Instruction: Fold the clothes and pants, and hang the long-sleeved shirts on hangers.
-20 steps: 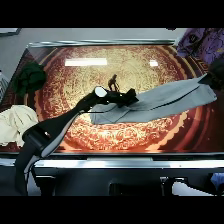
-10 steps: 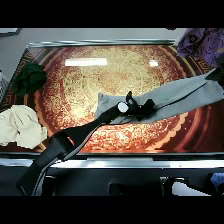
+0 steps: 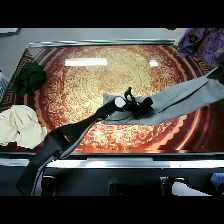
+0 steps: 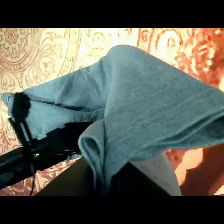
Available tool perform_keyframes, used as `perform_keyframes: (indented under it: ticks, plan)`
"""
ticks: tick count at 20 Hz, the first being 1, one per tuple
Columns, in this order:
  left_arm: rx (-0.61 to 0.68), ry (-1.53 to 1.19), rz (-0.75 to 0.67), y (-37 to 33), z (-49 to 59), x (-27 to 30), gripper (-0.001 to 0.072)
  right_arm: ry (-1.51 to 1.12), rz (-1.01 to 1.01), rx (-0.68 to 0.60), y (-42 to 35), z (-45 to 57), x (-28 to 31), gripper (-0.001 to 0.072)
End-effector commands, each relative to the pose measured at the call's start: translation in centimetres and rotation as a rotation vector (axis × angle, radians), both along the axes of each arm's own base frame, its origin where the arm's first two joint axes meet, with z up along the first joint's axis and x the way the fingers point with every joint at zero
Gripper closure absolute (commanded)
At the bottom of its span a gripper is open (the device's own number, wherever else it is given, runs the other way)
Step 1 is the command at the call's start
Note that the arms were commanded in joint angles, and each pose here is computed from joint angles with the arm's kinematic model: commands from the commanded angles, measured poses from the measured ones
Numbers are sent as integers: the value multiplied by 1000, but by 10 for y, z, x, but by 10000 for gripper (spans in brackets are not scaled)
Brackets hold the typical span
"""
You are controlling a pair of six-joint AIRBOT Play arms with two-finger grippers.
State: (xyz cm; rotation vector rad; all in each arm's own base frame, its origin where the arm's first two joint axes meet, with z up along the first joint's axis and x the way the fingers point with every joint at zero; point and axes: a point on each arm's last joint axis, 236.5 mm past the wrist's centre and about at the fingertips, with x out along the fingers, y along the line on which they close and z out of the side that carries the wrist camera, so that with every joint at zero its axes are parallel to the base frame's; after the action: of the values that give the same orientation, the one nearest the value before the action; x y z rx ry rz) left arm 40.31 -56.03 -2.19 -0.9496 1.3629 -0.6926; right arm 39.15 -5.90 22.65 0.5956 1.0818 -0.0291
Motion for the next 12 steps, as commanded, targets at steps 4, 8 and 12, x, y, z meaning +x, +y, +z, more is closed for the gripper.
perform_keyframes:
  ticks: [4, 8, 12]
  plan:
    - [451, -277, -134, 202, 82, 55, 693, 32, 17, 18, 64, -11, 24, 678]
    - [501, -360, -25, 311, 161, 74, 692, 57, 60, -2, 149, -33, 43, 678]
    - [523, -380, 116, 391, 209, 77, 692, 81, 149, 12, 249, -68, 52, 678]
